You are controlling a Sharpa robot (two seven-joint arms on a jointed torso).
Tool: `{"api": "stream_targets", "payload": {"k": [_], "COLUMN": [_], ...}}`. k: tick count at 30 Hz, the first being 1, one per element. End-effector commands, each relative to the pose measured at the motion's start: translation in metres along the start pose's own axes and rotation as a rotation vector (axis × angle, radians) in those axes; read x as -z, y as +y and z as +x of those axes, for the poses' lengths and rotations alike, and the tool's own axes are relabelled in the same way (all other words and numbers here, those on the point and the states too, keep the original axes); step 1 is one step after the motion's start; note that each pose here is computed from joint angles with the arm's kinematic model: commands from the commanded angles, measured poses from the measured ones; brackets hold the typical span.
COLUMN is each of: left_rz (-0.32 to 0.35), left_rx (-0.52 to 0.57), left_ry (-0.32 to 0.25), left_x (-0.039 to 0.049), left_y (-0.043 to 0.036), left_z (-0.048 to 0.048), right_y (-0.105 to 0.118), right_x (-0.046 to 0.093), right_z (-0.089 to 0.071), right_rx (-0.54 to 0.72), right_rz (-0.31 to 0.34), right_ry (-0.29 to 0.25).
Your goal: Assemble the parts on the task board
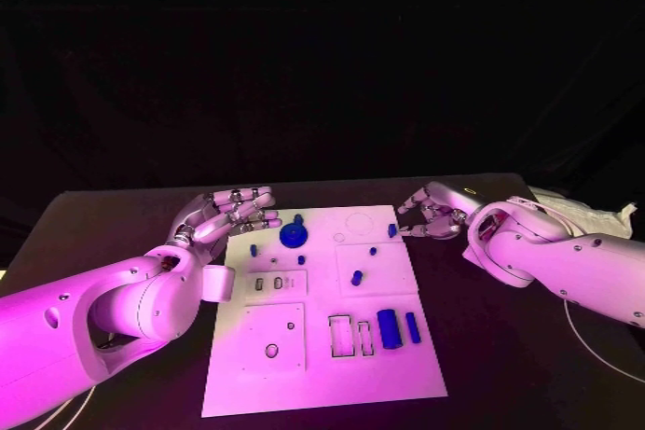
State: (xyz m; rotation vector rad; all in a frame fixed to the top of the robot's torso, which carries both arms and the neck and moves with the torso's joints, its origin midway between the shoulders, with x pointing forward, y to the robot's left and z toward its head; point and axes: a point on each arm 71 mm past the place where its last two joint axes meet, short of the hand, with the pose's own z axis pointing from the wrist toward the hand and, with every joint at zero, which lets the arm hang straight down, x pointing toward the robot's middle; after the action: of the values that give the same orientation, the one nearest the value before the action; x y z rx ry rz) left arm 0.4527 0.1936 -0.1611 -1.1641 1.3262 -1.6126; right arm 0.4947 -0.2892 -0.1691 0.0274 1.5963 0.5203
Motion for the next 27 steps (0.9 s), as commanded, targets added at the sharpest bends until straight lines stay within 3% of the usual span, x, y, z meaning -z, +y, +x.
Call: {"api": "stream_targets", "payload": {"k": [1,27], "left_rz": [0.005,0.001], "left_rx": [0.011,0.010], "left_ry": [0.022,0.019], "left_x": [-0.0011,-0.0023], "left_y": [-0.0006,0.0004], "left_z": [0.0020,0.0002], "right_y": [0.001,0.005], "right_x": [-0.001,-0.017], "right_z": [0.006,0.026], "right_rx": [-0.002,-0.001], "right_rz": [-0.038,-0.033], "right_ry": [0.041,0.069]}}
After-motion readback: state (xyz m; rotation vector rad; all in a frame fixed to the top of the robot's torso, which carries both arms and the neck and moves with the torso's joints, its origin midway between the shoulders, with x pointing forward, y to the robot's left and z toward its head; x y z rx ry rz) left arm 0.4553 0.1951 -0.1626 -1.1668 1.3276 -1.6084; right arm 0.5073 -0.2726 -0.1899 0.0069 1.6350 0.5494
